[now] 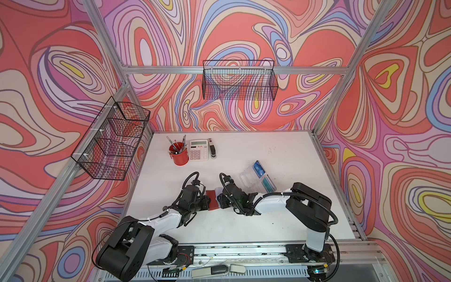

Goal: Insert credit cards into a card holder
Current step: Flip over the card slot in the card holder.

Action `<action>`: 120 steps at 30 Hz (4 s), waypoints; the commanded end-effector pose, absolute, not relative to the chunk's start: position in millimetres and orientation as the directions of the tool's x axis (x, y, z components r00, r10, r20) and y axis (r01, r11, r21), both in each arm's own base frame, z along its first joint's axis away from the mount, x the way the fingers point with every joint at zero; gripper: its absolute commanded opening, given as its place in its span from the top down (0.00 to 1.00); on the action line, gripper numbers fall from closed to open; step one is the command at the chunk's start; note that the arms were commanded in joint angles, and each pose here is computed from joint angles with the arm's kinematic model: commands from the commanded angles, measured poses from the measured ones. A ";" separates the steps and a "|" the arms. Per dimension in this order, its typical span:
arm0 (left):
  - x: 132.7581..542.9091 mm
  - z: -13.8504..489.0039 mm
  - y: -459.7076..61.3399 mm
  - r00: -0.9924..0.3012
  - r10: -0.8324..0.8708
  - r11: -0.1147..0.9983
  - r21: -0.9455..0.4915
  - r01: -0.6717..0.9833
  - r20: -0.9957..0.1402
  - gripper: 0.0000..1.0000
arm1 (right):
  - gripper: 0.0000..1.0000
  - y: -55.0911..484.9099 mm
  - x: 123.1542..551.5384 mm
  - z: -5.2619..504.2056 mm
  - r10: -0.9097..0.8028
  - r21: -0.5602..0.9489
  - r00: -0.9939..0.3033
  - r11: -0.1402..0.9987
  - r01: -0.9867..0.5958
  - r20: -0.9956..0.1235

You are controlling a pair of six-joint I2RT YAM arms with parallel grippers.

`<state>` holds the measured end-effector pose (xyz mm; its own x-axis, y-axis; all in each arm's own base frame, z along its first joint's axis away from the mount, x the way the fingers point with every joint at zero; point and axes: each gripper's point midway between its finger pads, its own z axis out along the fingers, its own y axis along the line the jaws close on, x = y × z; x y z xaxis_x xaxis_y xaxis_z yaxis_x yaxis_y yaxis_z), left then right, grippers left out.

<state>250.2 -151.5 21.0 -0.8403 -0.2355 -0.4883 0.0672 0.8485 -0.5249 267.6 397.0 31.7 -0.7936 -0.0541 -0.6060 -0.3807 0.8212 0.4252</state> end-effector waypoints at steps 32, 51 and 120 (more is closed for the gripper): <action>230.0 -3.0 -133.7 -0.878 -0.229 0.890 -0.457 -0.013 -0.420 1.00 | 0.62 401.4 274.0 34.2 -0.043 0.556 -0.848 0.737 -0.384 -0.529; 223.8 23.1 -126.9 -0.833 -0.309 0.860 -0.509 -0.039 -0.459 0.43 | 0.63 428.8 241.1 59.7 -0.051 0.700 -0.858 0.554 -0.450 -0.511; 225.5 131.2 -60.0 -0.719 -0.334 0.943 -0.212 -0.258 -0.610 0.67 | 0.50 219.0 398.8 242.1 -0.129 -0.045 -0.686 0.989 -0.139 -0.716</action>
